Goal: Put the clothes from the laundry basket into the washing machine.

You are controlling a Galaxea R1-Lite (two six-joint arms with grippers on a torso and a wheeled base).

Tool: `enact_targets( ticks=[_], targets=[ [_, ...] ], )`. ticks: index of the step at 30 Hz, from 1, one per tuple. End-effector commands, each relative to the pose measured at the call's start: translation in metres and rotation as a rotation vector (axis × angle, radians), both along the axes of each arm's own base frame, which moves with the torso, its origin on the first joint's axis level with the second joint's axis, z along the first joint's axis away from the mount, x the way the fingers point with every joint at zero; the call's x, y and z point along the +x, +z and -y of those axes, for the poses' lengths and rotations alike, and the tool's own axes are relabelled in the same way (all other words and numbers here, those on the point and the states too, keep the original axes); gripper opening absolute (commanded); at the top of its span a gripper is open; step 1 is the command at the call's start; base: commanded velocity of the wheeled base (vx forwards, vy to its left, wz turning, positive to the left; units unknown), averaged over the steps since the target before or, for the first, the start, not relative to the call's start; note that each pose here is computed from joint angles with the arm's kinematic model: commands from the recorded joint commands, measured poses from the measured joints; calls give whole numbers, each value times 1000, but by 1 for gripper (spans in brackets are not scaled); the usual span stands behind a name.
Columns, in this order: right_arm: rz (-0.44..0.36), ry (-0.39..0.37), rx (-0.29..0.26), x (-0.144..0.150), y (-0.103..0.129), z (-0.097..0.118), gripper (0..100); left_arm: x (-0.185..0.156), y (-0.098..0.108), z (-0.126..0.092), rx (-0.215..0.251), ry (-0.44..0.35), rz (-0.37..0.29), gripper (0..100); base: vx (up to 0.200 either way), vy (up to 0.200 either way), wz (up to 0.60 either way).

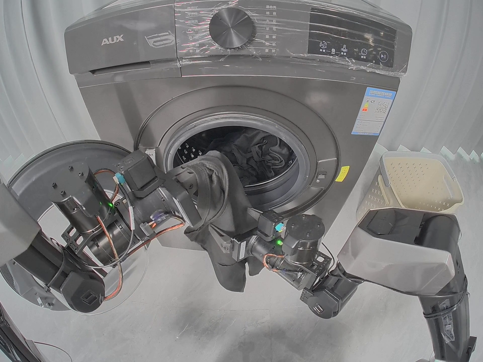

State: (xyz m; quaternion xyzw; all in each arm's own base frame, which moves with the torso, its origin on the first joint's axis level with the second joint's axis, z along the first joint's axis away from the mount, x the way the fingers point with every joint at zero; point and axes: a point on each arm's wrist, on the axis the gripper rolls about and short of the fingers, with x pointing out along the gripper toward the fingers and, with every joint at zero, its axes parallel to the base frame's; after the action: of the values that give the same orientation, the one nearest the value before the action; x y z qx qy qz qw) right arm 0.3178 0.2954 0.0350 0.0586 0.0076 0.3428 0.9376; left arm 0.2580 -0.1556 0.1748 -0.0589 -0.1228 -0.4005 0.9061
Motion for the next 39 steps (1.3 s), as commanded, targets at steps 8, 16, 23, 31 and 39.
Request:
enact_targets(
  ticks=[8,16,23,31,39],
  targets=[
    [-13,-23,-15,14,-21,-1,100,-3,5,0,-9,-9,15,0,0,0,0],
    [10,-19,7,16,-16,-6,0,-3,3,-2,-7,-4,6,0,0,0,0],
    [34,-61,29,19,11,16,0,-1,-9,-14,22,39,-36,0,0,0,0],
    [66,-97,56,13,46,40,0,-3,-29,-26,64,65,-112,0,0,0,0],
    [97,-104,83,10,67,44,0,-4,-65,-31,162,83,-218,0,0,0,0]
  ],
)
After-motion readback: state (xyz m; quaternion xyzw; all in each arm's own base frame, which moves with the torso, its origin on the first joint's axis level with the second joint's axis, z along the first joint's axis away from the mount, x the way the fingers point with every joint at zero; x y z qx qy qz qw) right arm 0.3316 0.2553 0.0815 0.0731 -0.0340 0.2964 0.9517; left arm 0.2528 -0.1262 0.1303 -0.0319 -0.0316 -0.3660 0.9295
